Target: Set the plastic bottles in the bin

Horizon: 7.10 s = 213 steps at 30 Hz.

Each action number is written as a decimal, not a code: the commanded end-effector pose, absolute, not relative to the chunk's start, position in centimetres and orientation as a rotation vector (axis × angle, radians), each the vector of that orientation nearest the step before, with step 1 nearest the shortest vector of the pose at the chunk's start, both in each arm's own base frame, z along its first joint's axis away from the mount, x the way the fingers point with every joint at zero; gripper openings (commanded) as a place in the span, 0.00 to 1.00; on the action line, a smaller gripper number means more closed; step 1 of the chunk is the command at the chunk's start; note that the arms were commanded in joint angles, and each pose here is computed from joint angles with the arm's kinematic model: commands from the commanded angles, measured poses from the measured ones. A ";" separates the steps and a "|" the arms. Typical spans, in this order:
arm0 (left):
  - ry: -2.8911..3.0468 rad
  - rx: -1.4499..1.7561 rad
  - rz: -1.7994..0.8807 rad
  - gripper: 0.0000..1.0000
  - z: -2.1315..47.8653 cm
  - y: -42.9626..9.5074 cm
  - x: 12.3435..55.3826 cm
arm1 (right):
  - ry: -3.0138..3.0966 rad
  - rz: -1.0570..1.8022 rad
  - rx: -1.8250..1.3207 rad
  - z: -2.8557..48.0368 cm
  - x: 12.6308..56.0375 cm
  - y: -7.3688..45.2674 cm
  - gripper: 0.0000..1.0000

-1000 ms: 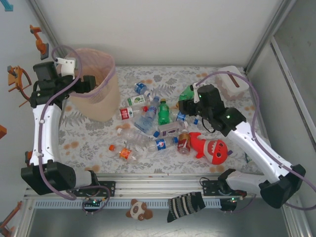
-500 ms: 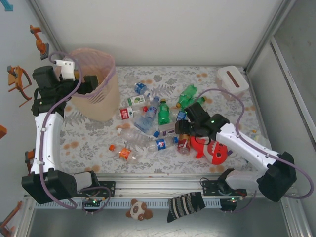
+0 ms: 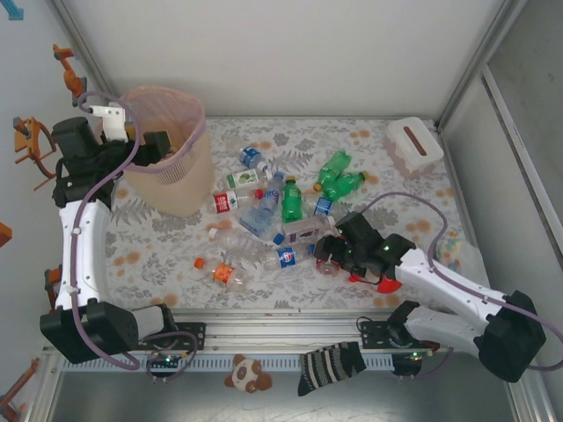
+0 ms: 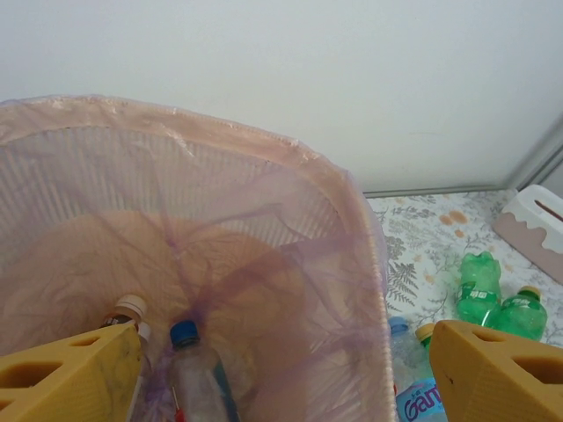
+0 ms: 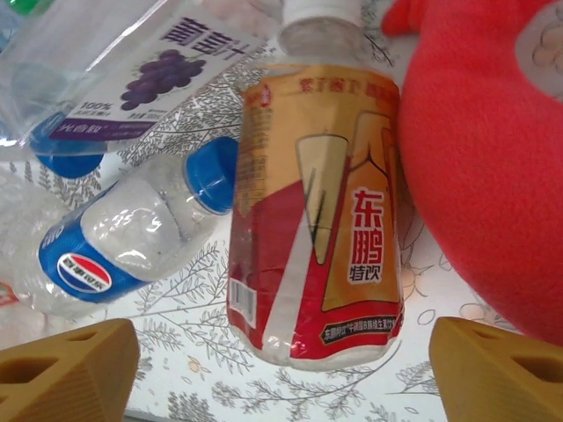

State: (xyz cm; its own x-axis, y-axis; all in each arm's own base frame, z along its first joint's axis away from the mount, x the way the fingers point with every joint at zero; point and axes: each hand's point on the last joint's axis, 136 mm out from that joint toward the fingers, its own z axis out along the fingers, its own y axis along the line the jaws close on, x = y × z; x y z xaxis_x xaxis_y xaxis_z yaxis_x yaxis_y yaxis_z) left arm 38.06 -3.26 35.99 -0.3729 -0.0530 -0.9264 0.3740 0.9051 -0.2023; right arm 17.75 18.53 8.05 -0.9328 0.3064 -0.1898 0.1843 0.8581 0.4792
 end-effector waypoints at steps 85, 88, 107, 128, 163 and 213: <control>1.816 0.325 -0.605 0.85 37.4 -5.3 37.4 | 2.324 0.507 0.002 18.7 21.9 15.7 0.54; 1.770 0.377 -0.674 0.85 38.1 -6.4 36.9 | 2.237 0.506 -0.183 21.5 22.3 16.8 0.53; 1.493 0.806 -0.959 0.88 43.5 -17.1 29.7 | 1.626 0.714 -0.802 35.1 21.3 24.5 0.53; 1.186 1.165 -1.262 0.94 47.8 -28.4 19.4 | 1.128 1.004 -0.952 46.5 18.4 29.5 0.52; 1.106 1.268 -1.384 0.61 48.0 -32.6 17.2 | 1.104 1.031 -0.968 46.6 18.1 29.9 0.50; 1.999 0.537 -0.152 0.54 41.0 -9.8 38.4 | 1.386 0.801 -0.840 42.6 20.5 26.2 0.79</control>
State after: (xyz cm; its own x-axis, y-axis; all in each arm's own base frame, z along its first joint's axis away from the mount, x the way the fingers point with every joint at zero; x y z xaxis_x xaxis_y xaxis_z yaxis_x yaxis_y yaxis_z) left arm 37.50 -12.47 43.47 -0.2797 0.2428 -0.9289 0.5048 0.8602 0.0728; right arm 20.38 26.32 42.39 0.0206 -0.0024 -0.9998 -0.8763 0.4815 -0.0192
